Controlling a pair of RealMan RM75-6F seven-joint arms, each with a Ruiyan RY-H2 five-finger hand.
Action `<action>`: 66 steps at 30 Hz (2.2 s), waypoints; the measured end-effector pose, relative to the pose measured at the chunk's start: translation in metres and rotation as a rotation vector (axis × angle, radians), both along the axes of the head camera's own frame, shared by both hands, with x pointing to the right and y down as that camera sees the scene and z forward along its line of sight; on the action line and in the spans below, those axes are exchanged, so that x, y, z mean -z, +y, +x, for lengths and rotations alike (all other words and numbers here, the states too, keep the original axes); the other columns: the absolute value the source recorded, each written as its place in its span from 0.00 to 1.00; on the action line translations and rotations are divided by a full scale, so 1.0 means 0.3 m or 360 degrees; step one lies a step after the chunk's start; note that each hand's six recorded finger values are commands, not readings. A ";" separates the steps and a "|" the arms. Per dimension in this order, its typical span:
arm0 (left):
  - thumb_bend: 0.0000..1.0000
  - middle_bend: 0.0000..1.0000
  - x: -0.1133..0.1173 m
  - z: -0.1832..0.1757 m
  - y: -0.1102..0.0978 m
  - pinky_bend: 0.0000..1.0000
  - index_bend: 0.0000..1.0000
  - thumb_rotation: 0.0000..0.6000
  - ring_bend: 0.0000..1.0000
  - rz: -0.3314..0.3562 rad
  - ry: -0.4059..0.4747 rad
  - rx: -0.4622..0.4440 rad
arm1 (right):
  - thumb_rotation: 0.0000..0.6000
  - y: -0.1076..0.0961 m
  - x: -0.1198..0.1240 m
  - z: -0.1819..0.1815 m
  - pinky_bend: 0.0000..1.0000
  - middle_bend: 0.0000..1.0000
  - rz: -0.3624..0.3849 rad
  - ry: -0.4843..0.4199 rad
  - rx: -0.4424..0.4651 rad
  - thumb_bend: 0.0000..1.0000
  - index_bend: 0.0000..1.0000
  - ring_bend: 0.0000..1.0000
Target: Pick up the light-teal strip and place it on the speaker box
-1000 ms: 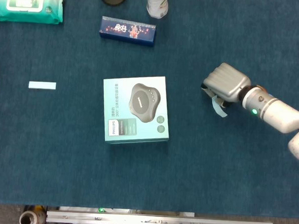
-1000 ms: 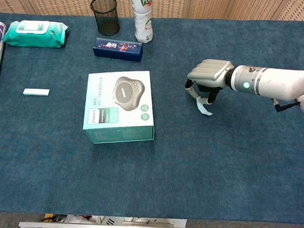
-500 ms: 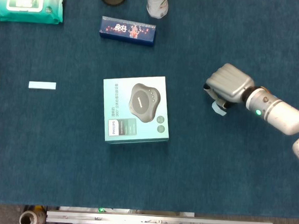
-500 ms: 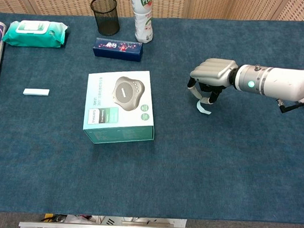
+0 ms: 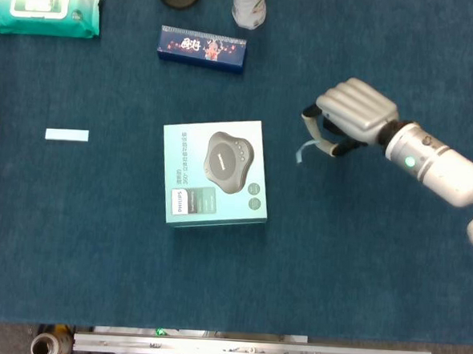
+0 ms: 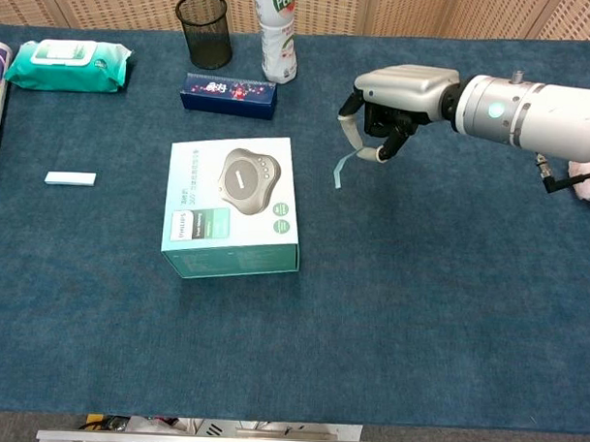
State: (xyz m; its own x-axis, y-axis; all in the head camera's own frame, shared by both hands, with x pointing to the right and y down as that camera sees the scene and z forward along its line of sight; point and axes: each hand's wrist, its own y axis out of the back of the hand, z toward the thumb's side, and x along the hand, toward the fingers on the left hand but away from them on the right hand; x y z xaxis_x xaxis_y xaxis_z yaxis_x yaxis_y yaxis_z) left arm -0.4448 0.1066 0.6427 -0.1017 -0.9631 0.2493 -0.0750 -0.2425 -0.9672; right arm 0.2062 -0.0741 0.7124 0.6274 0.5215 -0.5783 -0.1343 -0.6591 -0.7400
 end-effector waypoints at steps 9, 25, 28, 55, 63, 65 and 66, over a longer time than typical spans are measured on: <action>0.27 0.25 0.024 0.061 -0.050 0.16 0.18 1.00 0.22 -0.0001 -0.0009 -0.0206 | 1.00 -0.011 0.067 -0.119 1.00 1.00 -0.0129 -0.0230 -0.0127 0.35 0.69 1.00; 0.27 0.25 0.029 0.049 -0.025 0.16 0.18 1.00 0.22 -0.0021 0.0053 -0.0196 | 1.00 0.054 0.073 -0.329 1.00 1.00 -0.0573 -0.0282 -0.0162 0.35 0.69 1.00; 0.27 0.25 0.032 0.041 -0.016 0.16 0.18 1.00 0.22 -0.0020 0.0056 -0.0180 | 1.00 0.062 0.069 -0.362 1.00 1.00 -0.0613 -0.0277 -0.0159 0.35 0.69 1.00; 0.27 0.22 0.014 0.019 0.014 0.16 0.17 1.00 0.21 -0.0126 0.0048 -0.0105 | 1.00 0.030 0.047 -0.380 1.00 1.00 -0.0609 -0.0039 -0.0244 0.38 0.69 1.00; 0.27 0.22 0.017 0.015 0.016 0.16 0.17 1.00 0.21 -0.0109 0.0049 -0.0103 | 1.00 0.030 0.053 -0.378 1.00 1.00 -0.0591 0.0062 -0.0179 0.38 0.69 1.00; 0.27 0.22 0.015 0.018 0.016 0.16 0.17 1.00 0.21 -0.0108 0.0051 -0.0105 | 1.00 0.024 0.056 -0.381 1.00 1.00 -0.0570 0.0090 -0.0160 0.39 0.69 1.00; 0.27 0.22 0.015 0.018 0.016 0.16 0.17 1.00 0.21 -0.0108 0.0050 -0.0106 | 1.00 0.021 0.058 -0.384 1.00 1.00 -0.0558 0.0103 -0.0150 0.39 0.69 1.00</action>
State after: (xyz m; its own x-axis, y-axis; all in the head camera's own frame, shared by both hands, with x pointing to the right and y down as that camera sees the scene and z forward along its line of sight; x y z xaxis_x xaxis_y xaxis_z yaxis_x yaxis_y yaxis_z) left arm -0.4393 0.1113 0.6383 -0.0294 -0.9482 0.3162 -0.0867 -0.3127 -0.9459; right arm 0.0911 -0.0678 0.6949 0.5425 0.3386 -0.7688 -0.0998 -0.8827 -0.4592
